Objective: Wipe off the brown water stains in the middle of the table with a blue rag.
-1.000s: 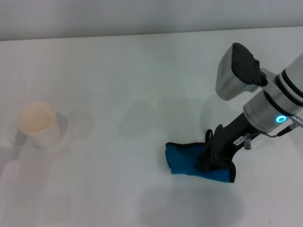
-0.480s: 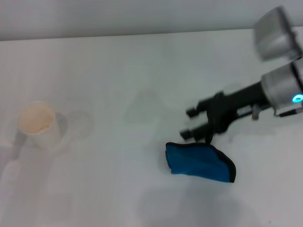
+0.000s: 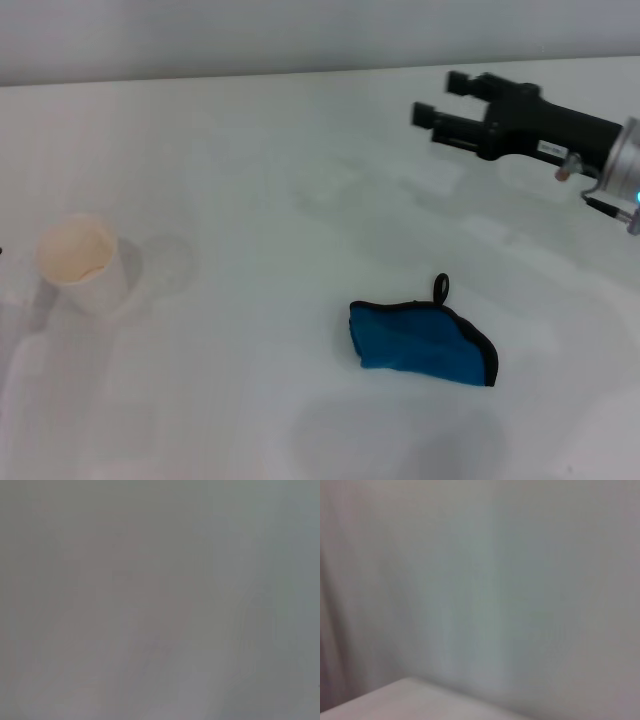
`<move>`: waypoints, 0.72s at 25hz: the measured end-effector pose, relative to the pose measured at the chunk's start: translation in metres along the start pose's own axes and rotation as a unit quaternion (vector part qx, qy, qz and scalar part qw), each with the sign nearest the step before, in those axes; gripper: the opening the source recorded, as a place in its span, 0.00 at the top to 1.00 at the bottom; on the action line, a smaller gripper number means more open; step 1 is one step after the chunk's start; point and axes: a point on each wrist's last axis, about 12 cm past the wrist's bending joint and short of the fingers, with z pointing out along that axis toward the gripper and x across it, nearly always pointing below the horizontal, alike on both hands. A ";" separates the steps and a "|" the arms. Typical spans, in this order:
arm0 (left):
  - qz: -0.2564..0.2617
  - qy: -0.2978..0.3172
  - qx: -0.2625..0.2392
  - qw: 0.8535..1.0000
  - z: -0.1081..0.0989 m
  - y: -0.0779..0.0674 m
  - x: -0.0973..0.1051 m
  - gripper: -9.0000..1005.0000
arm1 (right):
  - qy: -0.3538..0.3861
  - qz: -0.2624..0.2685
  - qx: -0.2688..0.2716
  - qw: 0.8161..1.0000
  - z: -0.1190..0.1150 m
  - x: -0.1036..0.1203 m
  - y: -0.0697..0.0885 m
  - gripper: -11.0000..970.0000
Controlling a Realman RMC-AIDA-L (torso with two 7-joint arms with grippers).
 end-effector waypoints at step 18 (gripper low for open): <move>-0.007 0.007 -0.018 1.000 0.004 0.002 0.002 0.13 | -0.075 -0.061 0.295 0.951 -0.050 0.068 -0.006 0.15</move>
